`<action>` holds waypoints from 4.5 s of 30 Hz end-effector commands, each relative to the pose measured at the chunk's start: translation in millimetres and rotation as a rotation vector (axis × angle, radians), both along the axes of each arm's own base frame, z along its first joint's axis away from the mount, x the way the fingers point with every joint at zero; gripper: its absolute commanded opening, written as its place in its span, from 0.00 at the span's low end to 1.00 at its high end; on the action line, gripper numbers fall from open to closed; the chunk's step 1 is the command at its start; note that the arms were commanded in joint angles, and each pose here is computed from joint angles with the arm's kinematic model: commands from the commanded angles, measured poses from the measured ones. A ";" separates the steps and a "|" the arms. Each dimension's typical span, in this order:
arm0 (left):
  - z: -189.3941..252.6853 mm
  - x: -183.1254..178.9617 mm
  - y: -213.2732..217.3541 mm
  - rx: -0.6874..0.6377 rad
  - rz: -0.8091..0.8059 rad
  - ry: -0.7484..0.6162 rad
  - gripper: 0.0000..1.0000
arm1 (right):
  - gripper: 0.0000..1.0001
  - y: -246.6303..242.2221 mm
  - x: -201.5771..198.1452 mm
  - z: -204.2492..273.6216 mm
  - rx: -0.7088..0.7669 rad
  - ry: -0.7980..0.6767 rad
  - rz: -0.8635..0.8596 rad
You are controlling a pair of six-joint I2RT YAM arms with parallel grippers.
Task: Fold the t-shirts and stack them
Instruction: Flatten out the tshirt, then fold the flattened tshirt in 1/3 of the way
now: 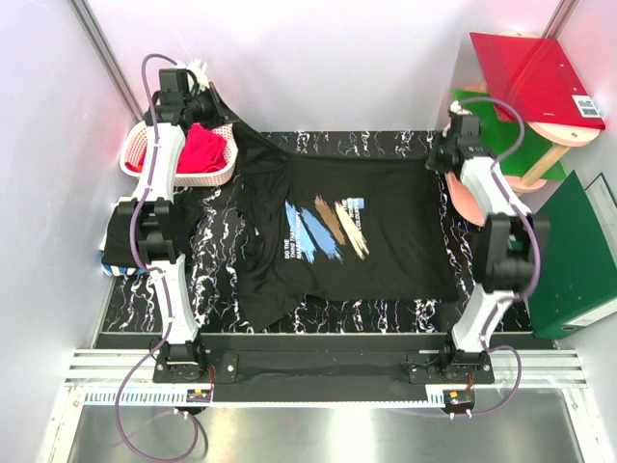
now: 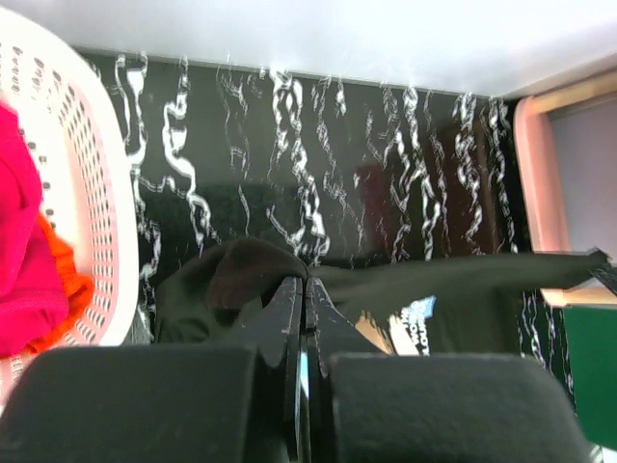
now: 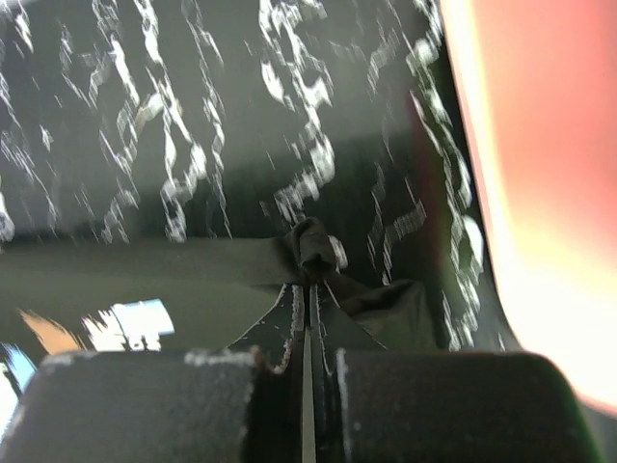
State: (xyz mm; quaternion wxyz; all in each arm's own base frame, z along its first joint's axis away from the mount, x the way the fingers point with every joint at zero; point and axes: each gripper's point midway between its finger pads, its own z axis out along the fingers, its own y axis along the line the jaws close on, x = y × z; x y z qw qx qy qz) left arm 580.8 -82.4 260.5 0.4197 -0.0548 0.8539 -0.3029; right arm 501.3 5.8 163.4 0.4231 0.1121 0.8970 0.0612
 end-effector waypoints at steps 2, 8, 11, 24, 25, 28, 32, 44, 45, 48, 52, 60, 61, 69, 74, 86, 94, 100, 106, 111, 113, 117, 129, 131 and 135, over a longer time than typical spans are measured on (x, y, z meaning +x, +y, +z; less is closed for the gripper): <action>24.6 15.6 -9.7 -0.045 -0.049 -0.089 0.00 | 0.00 13.9 48.3 0.8 0.078 0.031 0.040; -19.7 -9.4 -23.4 -0.039 -0.106 0.042 0.00 | 0.00 22.5 53.0 -32.6 0.137 0.158 0.043; -51.1 -32.7 -28.3 -0.037 -0.127 0.153 0.00 | 0.00 25.7 42.9 -44.4 0.161 0.239 0.036; -56.5 -103.1 -18.3 0.005 -0.072 0.282 0.00 | 0.00 40.1 -21.1 -62.9 0.256 0.466 0.012; -56.3 -107.2 -17.9 0.008 -0.070 0.286 0.00 | 0.00 40.0 -28.3 -65.7 0.255 0.489 0.009; -51.6 -122.7 -14.8 0.018 -0.055 0.290 0.00 | 0.00 38.0 -42.0 -69.2 0.247 0.528 -0.006; -69.0 -147.8 -16.9 0.009 -0.072 0.367 0.00 | 0.00 38.0 -54.4 -75.7 0.247 0.580 -0.013; -125.4 -195.8 -19.3 0.081 -0.119 0.638 0.00 | 0.00 28.1 -73.8 -104.6 0.195 0.787 -0.064; -129.3 -199.2 -19.2 0.084 -0.121 0.660 0.00 | 0.00 26.9 -76.9 -109.2 0.190 0.807 -0.077; -136.6 -204.3 -15.4 0.105 -0.113 0.698 0.00 | 0.00 26.2 -83.3 -115.6 0.188 0.850 -0.091; -142.6 -215.0 -12.4 0.121 -0.110 0.749 0.83 | 0.00 21.9 -92.0 -122.5 0.163 0.902 -0.107; -121.6 -214.4 -2.7 0.175 -0.072 0.677 0.99 | 0.00 11.0 -95.8 -122.4 0.102 0.930 -0.135; -115.4 -208.0 -2.5 0.176 -0.066 0.656 0.99 | 0.00 11.2 -96.0 -122.4 0.102 0.933 -0.131; -113.5 -157.8 -24.5 0.141 -0.080 0.592 0.99 | 0.68 1.0 -75.6 -91.7 0.045 0.821 -0.114; -120.7 -133.4 -49.1 0.102 -0.123 0.588 0.99 | 0.79 -11.1 -55.9 -66.7 -0.011 0.694 -0.141; -125.0 -141.3 -68.2 0.105 -0.177 0.598 0.99 | 0.75 -12.0 -18.0 -108.7 0.001 0.699 -0.181; -123.1 -146.6 -64.6 0.120 -0.166 0.597 0.99 | 0.72 -17.9 -25.5 -113.2 -0.037 0.760 -0.189; -124.7 -145.9 -64.2 0.121 -0.160 0.601 0.99 | 0.48 -18.6 -34.9 -113.6 -0.042 0.769 -0.190; -122.6 -145.3 -63.9 0.123 -0.160 0.594 0.99 | 0.00 -13.1 -27.4 -134.3 -0.013 0.786 -0.180; -125.6 -149.0 -62.9 0.127 -0.159 0.607 0.99 | 0.00 -18.1 -11.5 -112.7 -0.030 0.709 -0.197; -126.6 -149.6 -62.7 0.128 -0.158 0.610 0.99 | 0.00 -24.8 -7.1 -98.5 -0.061 0.669 -0.214; -128.3 -148.6 -63.3 0.128 -0.156 0.613 0.99 | 0.00 -42.1 -5.1 -81.5 -0.145 0.619 -0.260; -129.3 -152.4 -68.0 0.132 -0.172 0.620 0.99 | 0.00 -70.5 30.7 -73.0 -0.260 0.476 -0.367; -129.0 -153.2 -70.4 0.130 -0.177 0.620 0.99 | 0.10 -69.5 39.2 -65.3 -0.253 0.437 -0.354; -131.4 -155.8 -74.6 0.132 -0.190 0.627 0.99 | 0.61 -61.5 34.8 -53.7 -0.221 0.432 -0.322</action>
